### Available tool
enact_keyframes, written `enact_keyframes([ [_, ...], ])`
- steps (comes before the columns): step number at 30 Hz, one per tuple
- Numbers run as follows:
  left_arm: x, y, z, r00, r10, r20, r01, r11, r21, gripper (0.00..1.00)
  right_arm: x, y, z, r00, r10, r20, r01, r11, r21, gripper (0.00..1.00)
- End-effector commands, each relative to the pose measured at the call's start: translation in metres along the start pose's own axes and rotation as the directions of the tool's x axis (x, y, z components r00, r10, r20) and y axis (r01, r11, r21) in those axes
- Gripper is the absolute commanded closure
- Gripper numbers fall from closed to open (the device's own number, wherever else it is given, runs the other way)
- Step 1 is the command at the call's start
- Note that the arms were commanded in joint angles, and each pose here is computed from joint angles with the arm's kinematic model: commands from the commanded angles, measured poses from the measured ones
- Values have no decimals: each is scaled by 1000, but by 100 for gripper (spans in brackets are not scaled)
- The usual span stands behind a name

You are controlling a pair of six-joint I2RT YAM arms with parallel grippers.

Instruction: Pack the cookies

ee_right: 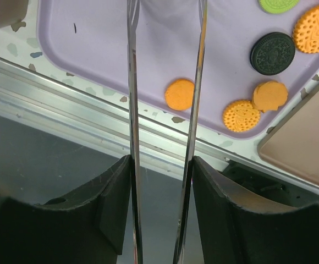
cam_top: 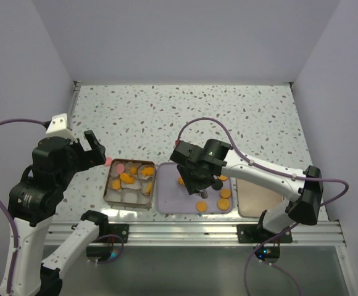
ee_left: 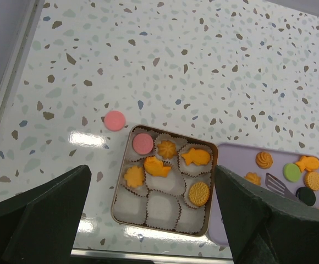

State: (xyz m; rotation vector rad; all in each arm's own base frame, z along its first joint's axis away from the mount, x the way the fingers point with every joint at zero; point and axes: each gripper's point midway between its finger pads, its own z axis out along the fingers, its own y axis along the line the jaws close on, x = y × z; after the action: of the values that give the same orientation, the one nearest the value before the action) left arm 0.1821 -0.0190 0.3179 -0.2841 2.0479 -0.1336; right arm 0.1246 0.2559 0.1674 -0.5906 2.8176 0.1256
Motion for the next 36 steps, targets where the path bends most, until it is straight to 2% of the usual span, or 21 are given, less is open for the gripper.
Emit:
enact_keyframes([
  [1, -1, 1, -1, 1000, -19, 10, 19, 1000, -4, 0, -8, 6, 2, 1000, 10, 25, -9, 999, -31, 51],
  [12, -5, -2, -1, 1000, -25, 15, 25, 1000, 0, 0, -9, 7, 7, 1000, 4, 17, -4, 999, -32, 56],
  [17, -4, -3, 0, 999, -31, 12, 31, 1000, 5, 0, -6, 3, 11, 1000, 4, 6, -4, 1000, -29, 63],
  [22, -4, -4, -1, 999, -39, 12, 39, 999, 7, 0, -9, 4, 6, 1000, 7, 20, -6, 999, -41, 65],
  [32, -8, -5, -2, 998, -54, 16, 54, 999, 7, 0, -37, 7, -48, 992, 7, 124, 3, 997, -81, 66],
  [36, -12, -7, 0, 998, -55, 20, 55, 998, 9, 0, -49, 16, -74, 985, 19, 169, 4, 990, -139, 66],
])
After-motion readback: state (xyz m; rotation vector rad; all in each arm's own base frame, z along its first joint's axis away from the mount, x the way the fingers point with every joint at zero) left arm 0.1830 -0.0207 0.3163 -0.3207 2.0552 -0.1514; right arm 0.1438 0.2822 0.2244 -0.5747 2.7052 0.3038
